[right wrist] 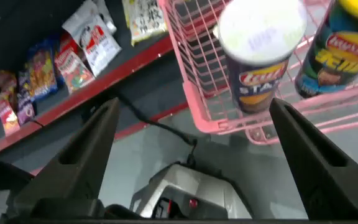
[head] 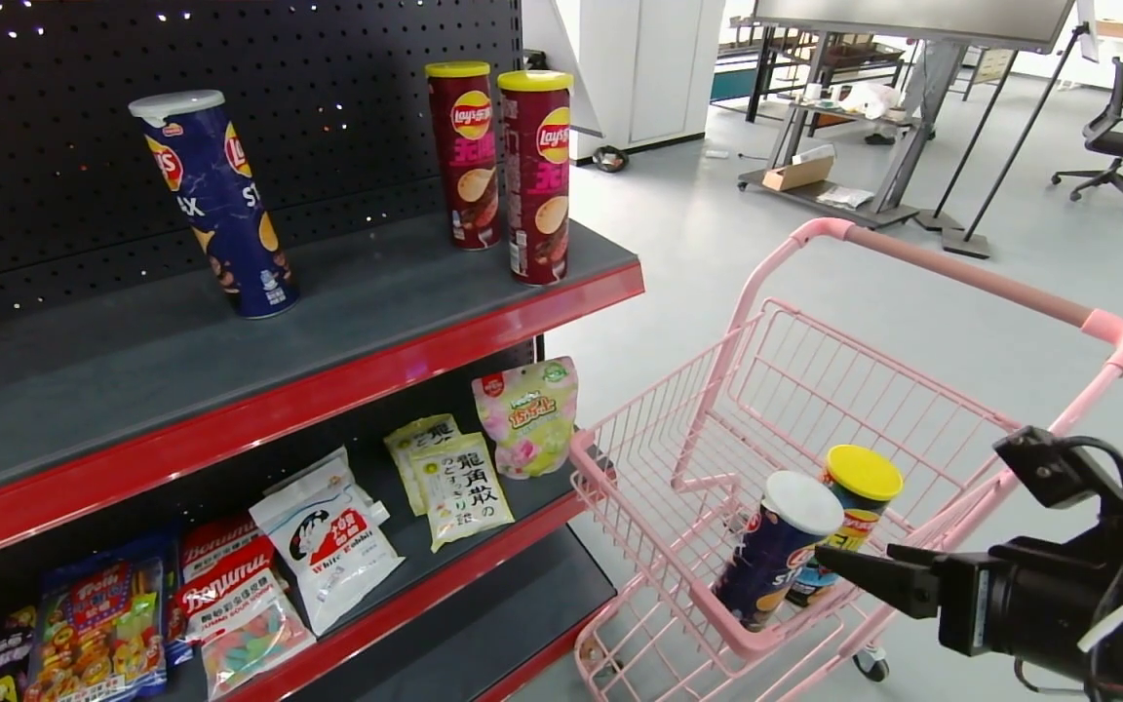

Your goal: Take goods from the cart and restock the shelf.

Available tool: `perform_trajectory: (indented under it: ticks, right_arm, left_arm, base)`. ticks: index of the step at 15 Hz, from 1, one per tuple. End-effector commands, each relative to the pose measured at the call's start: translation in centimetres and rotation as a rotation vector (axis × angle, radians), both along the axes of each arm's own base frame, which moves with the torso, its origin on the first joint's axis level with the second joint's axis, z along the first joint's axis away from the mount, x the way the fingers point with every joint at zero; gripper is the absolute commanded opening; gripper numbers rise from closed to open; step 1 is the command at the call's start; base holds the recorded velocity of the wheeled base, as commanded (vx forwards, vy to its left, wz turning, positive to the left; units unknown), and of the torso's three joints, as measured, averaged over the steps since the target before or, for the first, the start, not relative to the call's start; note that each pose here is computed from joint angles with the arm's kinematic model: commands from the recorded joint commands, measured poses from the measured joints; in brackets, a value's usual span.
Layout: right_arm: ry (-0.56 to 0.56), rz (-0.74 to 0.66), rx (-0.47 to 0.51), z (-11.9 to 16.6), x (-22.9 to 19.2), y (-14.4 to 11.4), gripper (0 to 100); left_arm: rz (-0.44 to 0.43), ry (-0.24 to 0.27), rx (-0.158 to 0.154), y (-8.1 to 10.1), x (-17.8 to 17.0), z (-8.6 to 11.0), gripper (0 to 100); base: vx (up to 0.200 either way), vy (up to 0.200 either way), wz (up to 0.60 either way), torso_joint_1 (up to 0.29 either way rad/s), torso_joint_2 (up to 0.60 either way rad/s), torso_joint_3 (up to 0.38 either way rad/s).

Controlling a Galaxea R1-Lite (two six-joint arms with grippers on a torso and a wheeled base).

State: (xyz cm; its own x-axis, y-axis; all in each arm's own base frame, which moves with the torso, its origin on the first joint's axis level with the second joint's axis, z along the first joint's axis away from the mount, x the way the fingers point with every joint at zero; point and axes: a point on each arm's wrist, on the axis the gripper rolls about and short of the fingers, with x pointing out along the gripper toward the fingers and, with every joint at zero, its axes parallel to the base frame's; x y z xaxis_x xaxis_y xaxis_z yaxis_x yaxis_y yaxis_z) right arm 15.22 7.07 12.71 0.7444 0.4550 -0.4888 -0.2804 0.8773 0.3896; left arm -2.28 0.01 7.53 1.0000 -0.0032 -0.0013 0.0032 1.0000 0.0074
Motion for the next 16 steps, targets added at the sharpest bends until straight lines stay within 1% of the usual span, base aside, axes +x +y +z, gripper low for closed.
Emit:
perform_trajectory:
  ticks: [1,3,6,9,11,16]
  right_arm:
    - [0.092,0.006,-0.039,-1.8,0.6,0.4,100]
    - [0.105,0.011,-0.052,-2.1,1.0,0.6,100]
    - [0.137,0.007,-0.085,-3.4,1.9,0.8,100]
    - [0.109,-0.005,-0.143,-5.4,3.9,1.6,100]
    - [0.09,-0.001,-0.162,-6.2,4.8,2.0,100]
    - [0.08,-0.048,-0.214,-7.2,5.9,2.3,100]
  left_arm:
    - [0.0,0.0,0.0,0.0,0.0,0.0,100]
    - [0.002,0.0,0.002,0.0,0.0,0.0,100]
    - [0.002,0.0,0.003,0.0,0.0,0.0,100]
    - [0.0,0.0,0.003,0.0,0.0,0.0,100]
    - [0.002,0.0,0.003,0.0,0.0,0.0,100]
    - [0.0,0.0,0.002,0.0,0.0,0.0,100]
  base:
    - [0.0,0.0,0.0,0.0,0.0,0.0]
    - [0.0,0.0,0.0,0.0,0.0,0.0]
    - [0.0,0.0,0.0,0.0,0.0,0.0]
    - [0.0,0.0,0.0,0.0,0.0,0.0]
    - [0.0,0.0,0.0,0.0,0.0,0.0]
    - [0.0,0.0,0.0,0.0,0.0,0.0]
